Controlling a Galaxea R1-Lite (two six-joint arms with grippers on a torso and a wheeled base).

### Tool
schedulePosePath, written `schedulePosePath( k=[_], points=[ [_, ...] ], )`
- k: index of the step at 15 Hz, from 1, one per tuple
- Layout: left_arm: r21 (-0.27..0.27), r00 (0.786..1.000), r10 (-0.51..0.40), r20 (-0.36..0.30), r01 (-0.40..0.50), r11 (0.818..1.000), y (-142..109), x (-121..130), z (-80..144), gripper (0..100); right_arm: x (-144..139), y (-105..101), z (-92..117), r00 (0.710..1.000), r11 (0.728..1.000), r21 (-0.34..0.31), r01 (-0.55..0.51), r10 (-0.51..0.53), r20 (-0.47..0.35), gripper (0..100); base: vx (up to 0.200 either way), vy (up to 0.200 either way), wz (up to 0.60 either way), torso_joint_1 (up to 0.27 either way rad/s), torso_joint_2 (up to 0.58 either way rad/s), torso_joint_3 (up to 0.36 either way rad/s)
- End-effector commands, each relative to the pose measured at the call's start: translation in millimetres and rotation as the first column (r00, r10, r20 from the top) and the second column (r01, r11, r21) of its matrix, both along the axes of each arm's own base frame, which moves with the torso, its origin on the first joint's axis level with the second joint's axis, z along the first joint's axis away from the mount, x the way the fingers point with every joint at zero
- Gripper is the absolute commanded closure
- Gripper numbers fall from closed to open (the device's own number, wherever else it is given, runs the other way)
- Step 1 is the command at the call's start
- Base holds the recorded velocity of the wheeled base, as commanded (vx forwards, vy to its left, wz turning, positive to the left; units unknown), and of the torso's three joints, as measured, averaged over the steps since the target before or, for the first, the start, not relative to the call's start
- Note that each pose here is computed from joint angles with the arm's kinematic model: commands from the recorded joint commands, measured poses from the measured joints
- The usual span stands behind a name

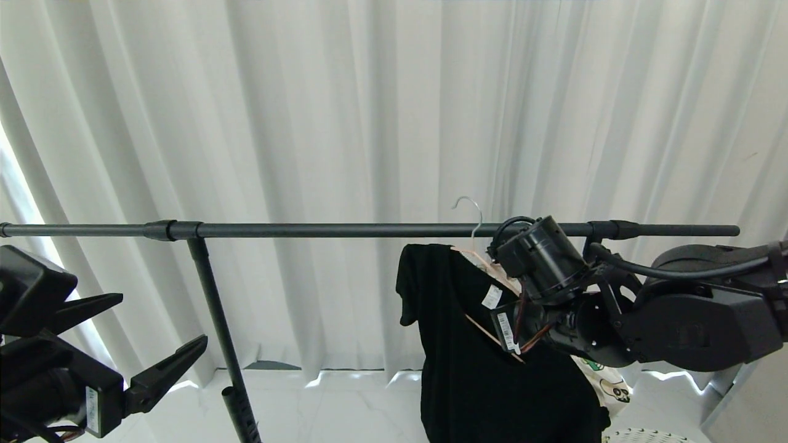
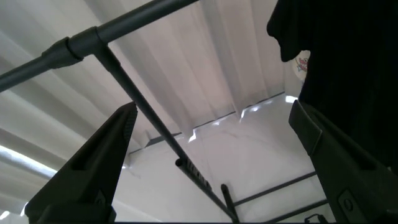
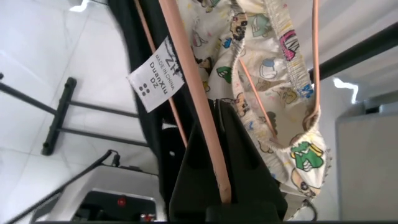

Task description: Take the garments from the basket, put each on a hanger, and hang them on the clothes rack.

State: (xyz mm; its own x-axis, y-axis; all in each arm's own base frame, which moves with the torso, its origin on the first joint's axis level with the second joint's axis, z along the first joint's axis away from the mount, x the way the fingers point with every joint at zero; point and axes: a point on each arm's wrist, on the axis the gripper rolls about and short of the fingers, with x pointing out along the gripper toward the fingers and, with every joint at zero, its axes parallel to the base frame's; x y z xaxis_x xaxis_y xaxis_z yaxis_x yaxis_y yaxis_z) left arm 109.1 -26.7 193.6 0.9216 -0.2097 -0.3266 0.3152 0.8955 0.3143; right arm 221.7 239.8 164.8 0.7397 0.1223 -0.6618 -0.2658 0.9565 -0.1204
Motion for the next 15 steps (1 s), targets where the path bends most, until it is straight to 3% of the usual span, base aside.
schedulePosePath(
  k=[1,8,15],
  points=[
    [-0.001,1.000,-0.003,0.000,0.003,1.000,-0.2,-1.1,-0.9,0,3.0,4.3,-5.1,1.000,1.000,-0.009,-0.007,0.007,-0.011,100,0.000,0.000,0.00,0.000,0.00,0.000],
    [0.000,0.999,-0.051,0.005,0.051,0.999,-1.7,-15.6,-10.2,0,36.4,30.7,-34.5,0.998,1.000,-0.031,-0.002,0.000,-0.058,100,0.000,0.000,0.00,0.000,0.00,0.000],
    [0.005,0.998,-0.064,-0.011,0.064,0.998,-2.1,-18.2,-16.2,0,53.5,33.7,-48.3,0.996,0.998,-0.049,0.030,-0.033,-0.079,100,0.000,0.000,0.00,0.000,0.00,0.000]
  ],
)
